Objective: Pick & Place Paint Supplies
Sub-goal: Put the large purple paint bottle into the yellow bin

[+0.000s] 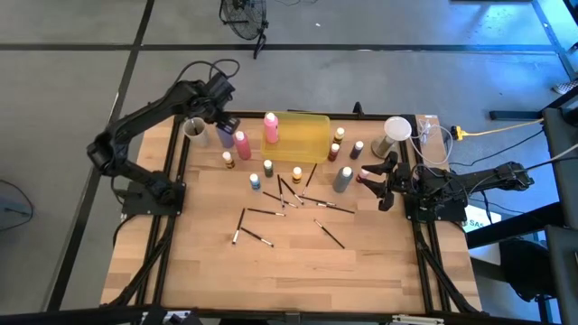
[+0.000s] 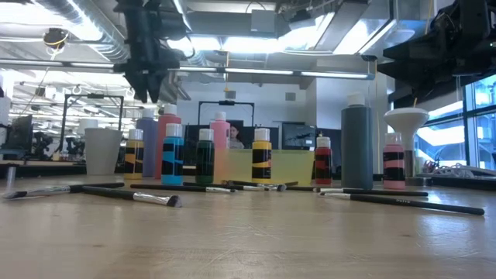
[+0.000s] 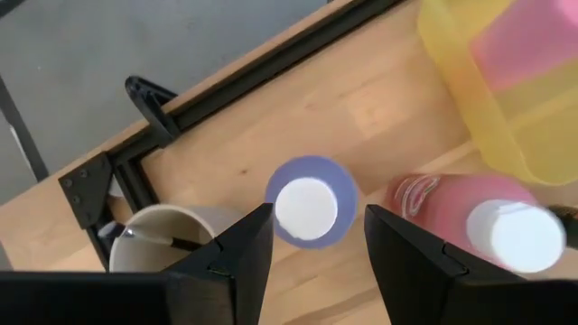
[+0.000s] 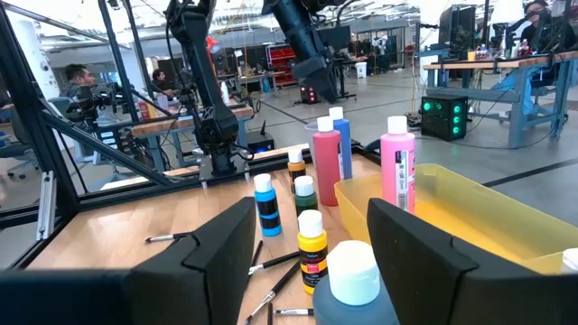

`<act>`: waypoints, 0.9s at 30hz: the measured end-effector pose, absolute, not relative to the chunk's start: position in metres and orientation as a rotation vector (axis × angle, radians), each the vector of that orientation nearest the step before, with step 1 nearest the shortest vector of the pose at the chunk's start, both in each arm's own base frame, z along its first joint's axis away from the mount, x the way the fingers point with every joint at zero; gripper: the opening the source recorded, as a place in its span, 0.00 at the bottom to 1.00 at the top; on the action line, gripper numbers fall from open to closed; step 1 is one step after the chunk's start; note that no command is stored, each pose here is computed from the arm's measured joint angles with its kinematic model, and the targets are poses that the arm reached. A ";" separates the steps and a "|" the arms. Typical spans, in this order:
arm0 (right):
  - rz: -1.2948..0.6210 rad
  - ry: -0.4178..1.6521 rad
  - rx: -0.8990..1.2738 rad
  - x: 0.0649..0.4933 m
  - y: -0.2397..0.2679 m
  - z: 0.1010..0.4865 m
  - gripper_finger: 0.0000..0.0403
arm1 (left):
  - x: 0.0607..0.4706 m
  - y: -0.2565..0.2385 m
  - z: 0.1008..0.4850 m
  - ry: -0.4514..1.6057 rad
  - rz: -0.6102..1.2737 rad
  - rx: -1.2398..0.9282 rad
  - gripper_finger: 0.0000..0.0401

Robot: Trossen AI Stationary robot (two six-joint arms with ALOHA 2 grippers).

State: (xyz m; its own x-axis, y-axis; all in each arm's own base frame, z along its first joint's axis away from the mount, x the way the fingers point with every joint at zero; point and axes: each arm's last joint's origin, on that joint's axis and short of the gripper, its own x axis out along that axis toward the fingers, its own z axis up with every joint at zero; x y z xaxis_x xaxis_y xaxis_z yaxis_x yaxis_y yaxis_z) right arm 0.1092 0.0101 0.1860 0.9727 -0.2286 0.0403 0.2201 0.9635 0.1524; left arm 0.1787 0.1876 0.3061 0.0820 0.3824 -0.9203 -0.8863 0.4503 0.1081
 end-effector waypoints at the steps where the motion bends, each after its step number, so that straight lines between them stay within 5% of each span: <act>1: -0.227 -0.058 0.148 0.109 0.010 0.186 0.54 | 0.179 0.188 0.305 1.127 1.026 -0.569 0.43; 21: -0.228 -0.053 0.146 0.109 0.010 0.186 0.54 | 0.188 0.206 0.279 1.246 1.041 -0.566 0.42; 27: -0.228 -0.051 0.146 0.109 0.010 0.185 0.54 | 0.188 0.206 0.279 1.247 1.036 -0.564 0.34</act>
State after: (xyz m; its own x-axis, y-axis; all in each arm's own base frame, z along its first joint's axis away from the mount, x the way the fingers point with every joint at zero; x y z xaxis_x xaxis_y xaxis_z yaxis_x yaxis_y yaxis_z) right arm 0.1092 0.0101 0.1853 0.9730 -0.2284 0.0339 0.2210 0.9637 0.1495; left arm 0.1876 0.2062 0.2792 -0.0218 0.3236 -0.9459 -0.8708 0.4588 0.1770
